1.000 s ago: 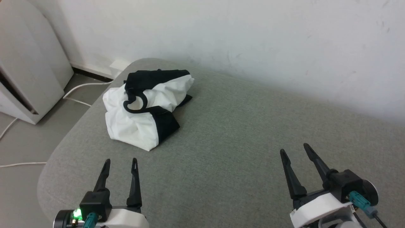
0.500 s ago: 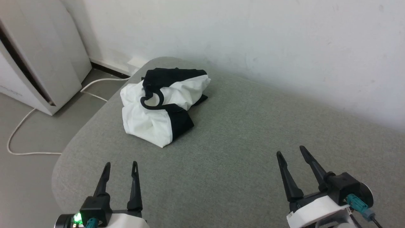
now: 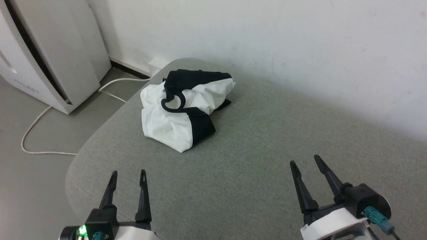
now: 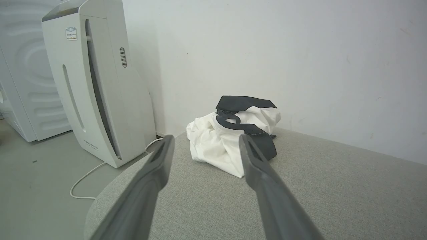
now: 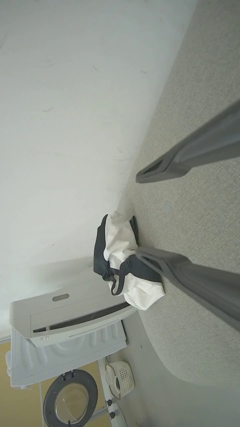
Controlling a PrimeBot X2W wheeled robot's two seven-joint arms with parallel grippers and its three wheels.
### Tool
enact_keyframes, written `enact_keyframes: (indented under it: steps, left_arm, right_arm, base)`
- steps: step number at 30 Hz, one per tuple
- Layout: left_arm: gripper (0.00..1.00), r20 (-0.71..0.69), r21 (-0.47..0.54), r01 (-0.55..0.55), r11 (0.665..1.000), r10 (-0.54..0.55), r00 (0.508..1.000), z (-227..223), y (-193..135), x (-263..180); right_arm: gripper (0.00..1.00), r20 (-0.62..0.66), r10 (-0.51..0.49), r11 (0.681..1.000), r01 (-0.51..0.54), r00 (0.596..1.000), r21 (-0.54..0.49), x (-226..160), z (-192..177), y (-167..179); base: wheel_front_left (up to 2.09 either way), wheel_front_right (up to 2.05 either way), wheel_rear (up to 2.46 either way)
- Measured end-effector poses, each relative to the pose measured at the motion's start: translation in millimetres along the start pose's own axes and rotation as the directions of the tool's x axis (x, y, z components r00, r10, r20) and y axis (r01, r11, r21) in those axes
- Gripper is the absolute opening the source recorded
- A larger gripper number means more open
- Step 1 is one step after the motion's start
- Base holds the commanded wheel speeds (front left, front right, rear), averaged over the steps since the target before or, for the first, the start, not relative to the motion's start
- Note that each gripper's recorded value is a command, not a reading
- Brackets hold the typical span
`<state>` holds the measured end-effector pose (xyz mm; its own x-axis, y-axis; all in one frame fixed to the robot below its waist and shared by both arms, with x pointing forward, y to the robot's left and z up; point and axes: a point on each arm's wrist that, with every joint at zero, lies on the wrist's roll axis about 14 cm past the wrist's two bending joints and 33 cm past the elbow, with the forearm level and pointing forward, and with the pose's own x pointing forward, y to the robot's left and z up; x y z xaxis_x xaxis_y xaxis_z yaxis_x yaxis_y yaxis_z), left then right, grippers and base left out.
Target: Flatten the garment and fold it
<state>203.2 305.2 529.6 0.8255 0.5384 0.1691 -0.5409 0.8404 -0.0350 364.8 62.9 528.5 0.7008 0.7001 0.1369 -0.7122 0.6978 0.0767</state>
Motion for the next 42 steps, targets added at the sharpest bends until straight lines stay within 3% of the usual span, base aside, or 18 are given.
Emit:
enact_keyframes:
  steps: [18, 26, 34, 38, 42]
  left_arm:
    - [1.0, -0.061, 0.003, 0.035, 0.999, -0.035, 0.998, -16.8, -8.7, 5.9]
    - [1.0, -0.185, 0.048, 0.22, 0.974, -0.208, 0.96, -33.0, -41.3, 79.6]
    - [1.0, -0.477, 0.145, 0.321, 0.936, -0.218, 0.851, -59.8, -46.8, 168.2]
    - [1.0, -0.636, 0.172, 0.342, 0.924, -0.161, 0.755, -81.8, -43.0, 196.0]
    - [1.0, -0.767, 0.134, 0.38, 0.915, -0.147, 0.625, -108.2, -55.4, 206.3]
  right_arm:
    - [1.0, -0.013, 0.0, 1.0, 0.0, 1.0, 0.004, 0.5, -7.7, -2.9]
    - [1.0, -0.017, -0.024, 1.0, 0.024, 1.0, -0.019, 5.7, -17.4, -20.2]
    - [1.0, -0.028, -0.047, 0.999, 0.047, 0.998, -0.011, 14.6, -35.7, -39.2]
    - [1.0, -0.044, -0.086, 0.996, 0.086, 0.995, 0.003, 15.0, -48.0, -56.7]
    - [1.0, -0.078, -0.126, 0.992, 0.128, 0.989, 0.017, 9.2, -64.4, -72.0]
  base:
    - [0.0, 0.0, 0.0]
    - [0.0, 0.0, 0.0]
    - [0.0, 0.0, 0.0]
    - [0.0, 0.0, 0.0]
    - [0.0, 0.0, 0.0]
